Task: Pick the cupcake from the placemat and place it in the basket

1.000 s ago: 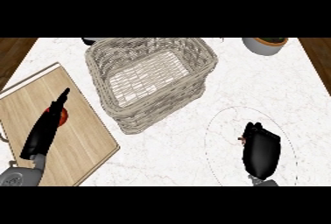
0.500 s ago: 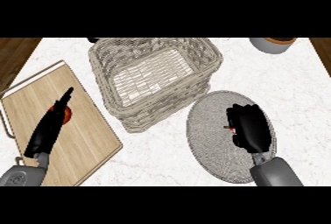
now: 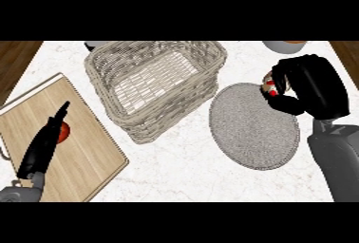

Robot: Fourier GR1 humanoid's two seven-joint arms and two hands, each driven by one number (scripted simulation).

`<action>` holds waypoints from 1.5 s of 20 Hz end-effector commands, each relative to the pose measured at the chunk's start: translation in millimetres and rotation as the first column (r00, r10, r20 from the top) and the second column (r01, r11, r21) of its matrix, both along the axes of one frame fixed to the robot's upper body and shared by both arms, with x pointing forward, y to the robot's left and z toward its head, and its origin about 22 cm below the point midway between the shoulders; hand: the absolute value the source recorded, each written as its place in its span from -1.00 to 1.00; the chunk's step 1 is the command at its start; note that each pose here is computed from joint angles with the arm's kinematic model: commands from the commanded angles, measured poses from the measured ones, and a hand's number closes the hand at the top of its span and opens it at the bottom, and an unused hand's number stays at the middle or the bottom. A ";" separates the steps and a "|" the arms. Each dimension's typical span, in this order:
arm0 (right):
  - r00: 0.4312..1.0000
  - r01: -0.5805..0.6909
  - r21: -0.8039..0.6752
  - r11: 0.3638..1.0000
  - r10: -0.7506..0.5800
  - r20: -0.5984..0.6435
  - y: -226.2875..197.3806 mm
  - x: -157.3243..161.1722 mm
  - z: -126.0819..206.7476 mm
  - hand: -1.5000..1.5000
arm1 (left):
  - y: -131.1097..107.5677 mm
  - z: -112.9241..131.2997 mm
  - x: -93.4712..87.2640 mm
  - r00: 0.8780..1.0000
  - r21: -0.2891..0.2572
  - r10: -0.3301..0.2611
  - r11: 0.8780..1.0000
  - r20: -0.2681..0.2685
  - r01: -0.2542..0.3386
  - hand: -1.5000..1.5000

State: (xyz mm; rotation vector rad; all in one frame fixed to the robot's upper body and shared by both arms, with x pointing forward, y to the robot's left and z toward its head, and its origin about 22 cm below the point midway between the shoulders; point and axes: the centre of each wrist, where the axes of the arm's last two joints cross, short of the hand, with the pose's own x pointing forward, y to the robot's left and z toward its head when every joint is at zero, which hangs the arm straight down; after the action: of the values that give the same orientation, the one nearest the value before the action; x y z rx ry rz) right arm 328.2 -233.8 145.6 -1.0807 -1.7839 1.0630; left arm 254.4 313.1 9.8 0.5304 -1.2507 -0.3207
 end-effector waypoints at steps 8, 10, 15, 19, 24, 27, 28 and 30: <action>0.979 -0.194 0.196 0.961 0.203 -0.026 4.4 -7.3 125.7 1.00 | -4.9 -25.9 -15.4 0.995 -0.039 0.005 0.999 -0.104 -0.009 0.00; 0.973 -0.210 0.226 0.951 0.226 -0.047 7.7 -14.7 128.8 1.00 | 5.7 -24.9 -23.9 0.994 -0.042 0.013 0.999 -0.104 -0.017 0.00; 0.967 -0.217 0.236 0.947 0.242 -0.080 48.7 -20.7 157.6 1.00 | 3.7 -36.5 -21.1 0.994 -0.031 0.023 0.999 -0.106 -0.026 0.00; 0.955 -0.229 0.242 0.943 0.265 -0.129 67.7 2.6 179.9 1.00 | -5.9 -10.4 -7.6 0.994 -0.025 0.019 0.999 -0.107 -0.022 0.00; 0.930 -0.256 0.281 0.925 0.315 -0.188 116.8 8.8 154.2 1.00 | -9.6 -19.2 -18.6 0.995 -0.048 0.020 0.999 -0.097 -0.025 0.00; 0.922 -0.273 0.268 0.924 0.331 -0.203 124.3 9.9 155.4 1.00 | -0.1 -18.0 -11.9 0.994 -0.040 0.009 0.999 -0.109 -0.014 0.00; 0.923 -0.268 0.236 0.934 0.320 -0.216 144.6 1.9 171.4 1.00 | 0.8 -13.9 -8.3 0.994 -0.037 0.004 0.999 -0.110 -0.008 0.00; 0.916 -0.259 0.242 0.935 0.317 -0.244 141.3 19.2 150.7 1.00 | -15.3 -22.2 -4.7 0.994 -0.028 0.014 0.999 -0.108 -0.017 0.00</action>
State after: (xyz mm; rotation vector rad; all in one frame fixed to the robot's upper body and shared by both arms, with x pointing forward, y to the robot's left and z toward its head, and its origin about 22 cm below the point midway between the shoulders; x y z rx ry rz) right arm 340.2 -109.7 305.6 -0.5308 -1.8458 1.0822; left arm 255.1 311.0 10.8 0.5345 -1.2368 -0.3200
